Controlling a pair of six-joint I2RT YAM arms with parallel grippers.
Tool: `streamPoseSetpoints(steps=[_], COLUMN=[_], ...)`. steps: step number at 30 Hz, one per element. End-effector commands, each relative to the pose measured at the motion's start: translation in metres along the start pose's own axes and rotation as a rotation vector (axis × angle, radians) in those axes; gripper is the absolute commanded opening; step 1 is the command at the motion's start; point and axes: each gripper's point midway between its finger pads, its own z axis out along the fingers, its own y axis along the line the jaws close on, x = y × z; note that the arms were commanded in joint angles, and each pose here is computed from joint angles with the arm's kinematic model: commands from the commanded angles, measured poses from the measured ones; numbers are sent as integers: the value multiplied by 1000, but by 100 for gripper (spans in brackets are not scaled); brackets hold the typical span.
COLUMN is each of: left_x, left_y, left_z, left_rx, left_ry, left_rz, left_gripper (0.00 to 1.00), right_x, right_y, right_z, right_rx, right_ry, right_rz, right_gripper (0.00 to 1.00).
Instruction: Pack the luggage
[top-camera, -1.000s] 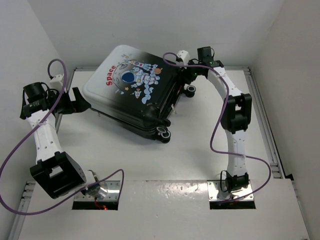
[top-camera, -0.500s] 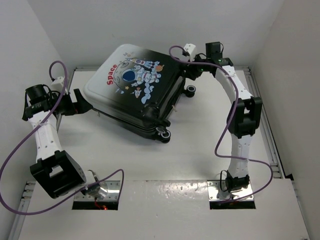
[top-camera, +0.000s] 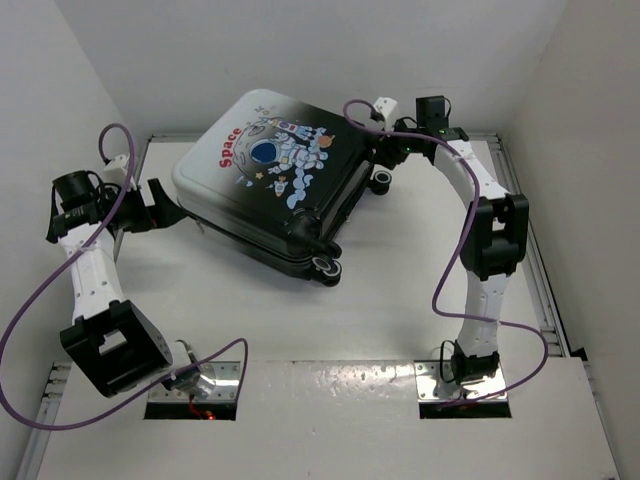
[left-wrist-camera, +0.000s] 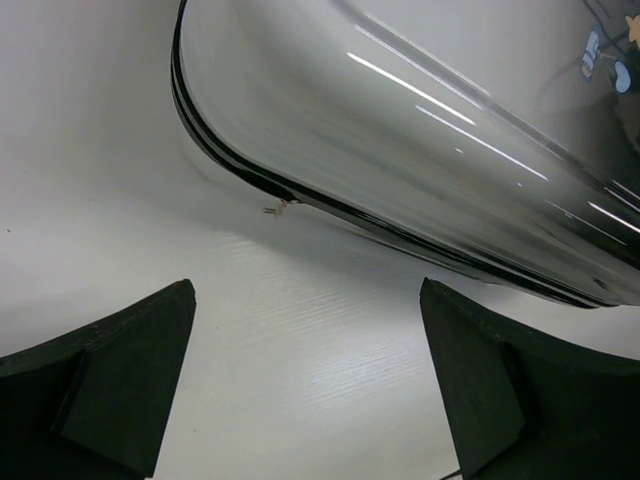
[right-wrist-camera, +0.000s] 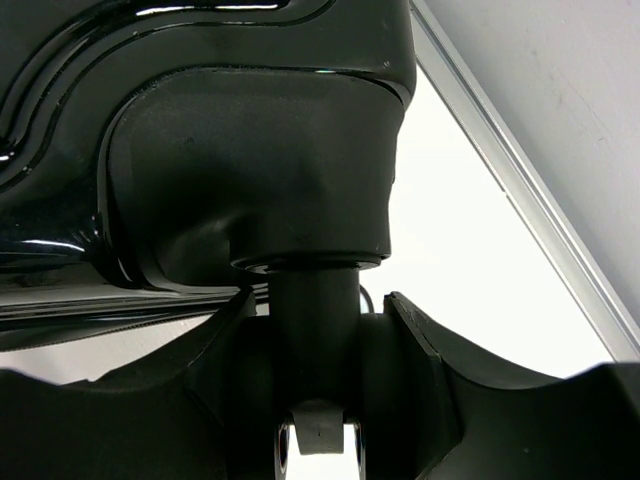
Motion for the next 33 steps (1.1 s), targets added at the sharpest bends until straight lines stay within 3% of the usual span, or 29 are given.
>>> streamPoseSetpoints(steps=[1, 3, 5, 8, 13, 17, 18, 20, 21, 23, 25, 27, 31, 32, 33], left_x=[2, 2, 4, 4, 1, 1, 3, 6, 3, -3, -9, -14, -24, -27, -31], left_y=[0, -1, -2, -3, -5, -5, -1, 0, -1, -4, -4, -7, -6, -5, -5], left_z=[-2, -2, -3, -4, -9, -9, -6, -6, -7, -10, -17, -24, -39, -43, -47], left_rx=[0, -4, -4, -5, -18, -18, -25, -30, -11, 1, 12, 34, 48, 48, 58], left_ry=[-17, -35, -35, -43, -58, -58, -48, -45, -61, -96, -157, -202, -273, -299, -314], left_rz=[-11, -5, -16, -9, 16, 16, 7, -31, -29, -54, -59, -85, -132, -133, -160], left_gripper=[99, 99, 99, 99, 99, 99, 99, 99, 99, 99, 99, 99, 99, 99, 99], right_x=[-34, -43, -58, -78, -92, -69, -66, -58, -58, -58, -71, -72, -104, -80, -89], right_y=[-32, -33, -35, -38, -37, -24, -24, -20, -20, -21, -23, -25, -36, -40, -49], right_z=[-18, -17, -14, -14, -15, -5, -5, -4, -4, -6, -14, -27, -77, -81, -97], right_rx=[109, 119, 132, 151, 151, 111, 110, 106, 109, 123, 150, 162, 228, 240, 258], right_ry=[-83, -112, -151, -204, -225, -165, -157, -142, -143, -148, -191, -202, -359, -347, -424], right_rz=[-38, -40, -70, -79, -91, -74, -77, -73, -65, -48, -33, 3, 183, 250, 313], right_gripper=[47, 41, 27, 15, 13, 37, 48, 56, 67, 76, 92, 100, 100, 100, 100])
